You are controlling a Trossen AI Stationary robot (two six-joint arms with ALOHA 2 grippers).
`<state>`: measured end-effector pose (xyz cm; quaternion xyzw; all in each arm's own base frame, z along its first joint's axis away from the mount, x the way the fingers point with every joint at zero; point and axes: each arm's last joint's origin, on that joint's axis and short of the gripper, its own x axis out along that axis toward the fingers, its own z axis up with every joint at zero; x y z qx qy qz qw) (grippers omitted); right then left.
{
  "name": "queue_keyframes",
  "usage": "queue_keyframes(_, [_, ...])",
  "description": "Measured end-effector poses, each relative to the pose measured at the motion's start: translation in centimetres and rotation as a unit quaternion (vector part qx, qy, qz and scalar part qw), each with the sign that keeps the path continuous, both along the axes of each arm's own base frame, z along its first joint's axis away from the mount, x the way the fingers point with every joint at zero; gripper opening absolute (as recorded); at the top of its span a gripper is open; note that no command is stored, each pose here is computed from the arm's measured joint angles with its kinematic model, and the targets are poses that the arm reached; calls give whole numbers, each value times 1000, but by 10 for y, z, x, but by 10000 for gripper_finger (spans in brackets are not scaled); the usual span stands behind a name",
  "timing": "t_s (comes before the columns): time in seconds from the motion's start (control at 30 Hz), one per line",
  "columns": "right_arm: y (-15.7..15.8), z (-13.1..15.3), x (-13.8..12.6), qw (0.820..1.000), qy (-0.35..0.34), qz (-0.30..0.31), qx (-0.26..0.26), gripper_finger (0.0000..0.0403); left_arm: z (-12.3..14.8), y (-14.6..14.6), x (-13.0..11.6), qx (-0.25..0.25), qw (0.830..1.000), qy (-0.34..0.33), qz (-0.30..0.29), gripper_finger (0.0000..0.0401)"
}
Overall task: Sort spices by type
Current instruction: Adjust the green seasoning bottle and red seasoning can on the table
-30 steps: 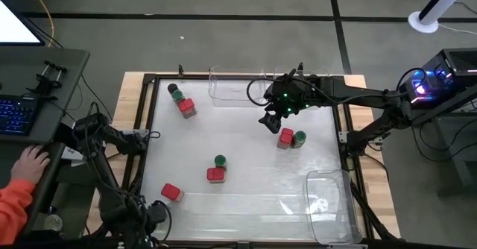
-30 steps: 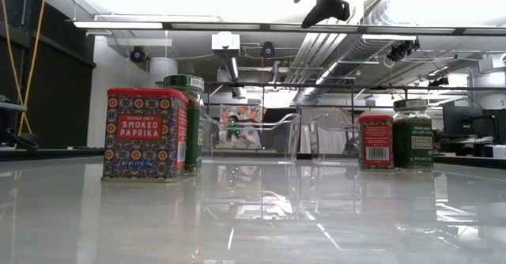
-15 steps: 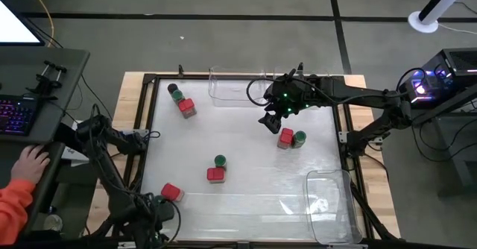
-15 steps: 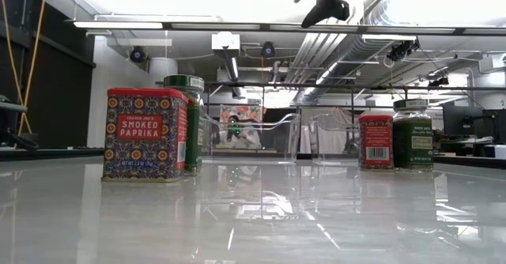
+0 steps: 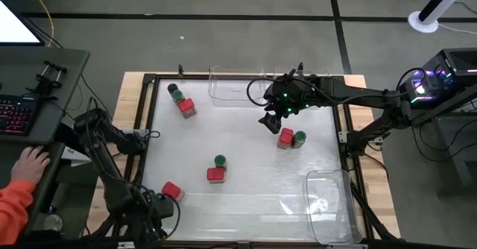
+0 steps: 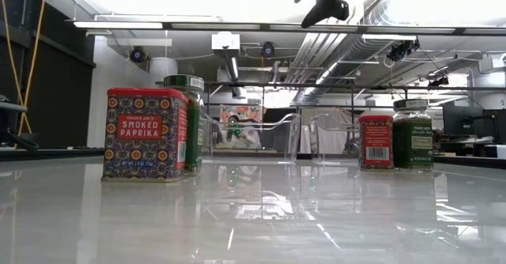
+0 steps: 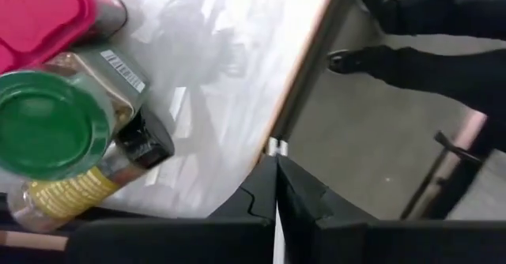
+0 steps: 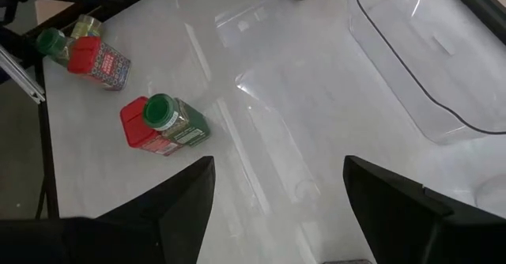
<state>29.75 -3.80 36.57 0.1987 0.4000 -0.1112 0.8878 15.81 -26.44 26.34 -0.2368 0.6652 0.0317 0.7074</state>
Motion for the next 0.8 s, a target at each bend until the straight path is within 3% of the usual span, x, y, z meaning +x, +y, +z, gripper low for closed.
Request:
queue_keyframes(0.2, [0, 0, 0, 1000, 0, -1, -1, 275, 28, 14, -11, -35, 998, -34, -51, 4])
queue_keyframes(0.3, [0, 0, 0, 1000, 0, -1, 0, 275, 30, 23, -17, -30, 993, 6, -116, 27])
queue_keyframes(0.47, [0, 1, 1, 1000, -4, -18, 6, 275, 21, 37, -23, 2, 977, 69, -200, 112])
queue_keyframes(0.67, [0, 2, 2, 999, -13, -38, 20, 275, 2, 43, -22, 23, 968, 69, -242, 232])
queue_keyframes(0.8, [0, 2, 3, 998, -20, -47, 28, 275, -8, 49, -20, 53, 961, 61, -264, 280])
